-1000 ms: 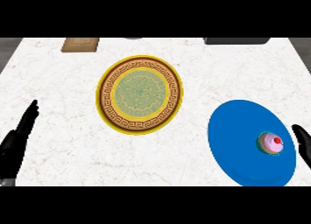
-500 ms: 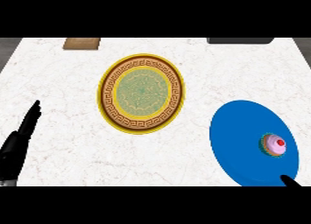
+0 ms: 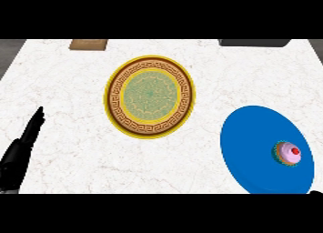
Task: Pick the cupcake from the plate and place it in the plate
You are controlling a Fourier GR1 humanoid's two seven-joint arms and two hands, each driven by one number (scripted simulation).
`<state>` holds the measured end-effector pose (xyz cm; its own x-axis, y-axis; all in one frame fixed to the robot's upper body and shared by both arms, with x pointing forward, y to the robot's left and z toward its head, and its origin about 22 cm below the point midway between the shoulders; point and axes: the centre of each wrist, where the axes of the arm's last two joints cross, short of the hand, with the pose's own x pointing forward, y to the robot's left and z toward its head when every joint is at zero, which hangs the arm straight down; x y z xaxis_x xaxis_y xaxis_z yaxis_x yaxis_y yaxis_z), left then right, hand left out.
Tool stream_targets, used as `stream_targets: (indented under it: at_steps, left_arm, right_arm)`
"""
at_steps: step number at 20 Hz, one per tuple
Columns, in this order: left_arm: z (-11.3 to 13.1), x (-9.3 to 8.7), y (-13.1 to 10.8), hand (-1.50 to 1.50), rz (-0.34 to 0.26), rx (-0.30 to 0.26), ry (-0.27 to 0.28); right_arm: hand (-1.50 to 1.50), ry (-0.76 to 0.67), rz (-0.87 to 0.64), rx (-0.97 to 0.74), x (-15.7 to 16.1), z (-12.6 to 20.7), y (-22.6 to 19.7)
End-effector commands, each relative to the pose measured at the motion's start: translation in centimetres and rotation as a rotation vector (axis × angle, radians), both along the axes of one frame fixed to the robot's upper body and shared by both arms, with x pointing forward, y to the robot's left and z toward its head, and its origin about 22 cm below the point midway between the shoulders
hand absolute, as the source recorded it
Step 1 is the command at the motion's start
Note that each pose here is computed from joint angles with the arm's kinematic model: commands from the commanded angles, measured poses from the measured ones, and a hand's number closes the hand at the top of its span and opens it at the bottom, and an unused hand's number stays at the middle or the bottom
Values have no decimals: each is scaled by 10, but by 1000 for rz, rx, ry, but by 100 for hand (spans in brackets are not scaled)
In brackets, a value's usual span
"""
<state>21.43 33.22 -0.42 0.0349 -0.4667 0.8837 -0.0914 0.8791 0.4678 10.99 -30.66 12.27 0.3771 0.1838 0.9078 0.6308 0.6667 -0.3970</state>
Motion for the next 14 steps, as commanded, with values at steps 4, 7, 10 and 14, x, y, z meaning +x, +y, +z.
stream_targets:
  at_steps: [4, 7, 10, 14]
  left_arm:
    - [-5, -6, 6, 0, -11, 15, -4]
    - [9, -1, 4, 0, 8, -11, 2]
    - [3, 9, -2, 0, 20, 14, 6]
    - [0, -1, 12, 0, 21, -11, -3]
  right_arm:
    - [-150, 212, 82, 39, 37, 13, -5]
    - [-150, 337, 151, 33, 40, 0, -20]
    - [-150, 391, 208, 17, 49, 5, -30]
    - [-150, 402, 239, 58, 75, -29, -27]
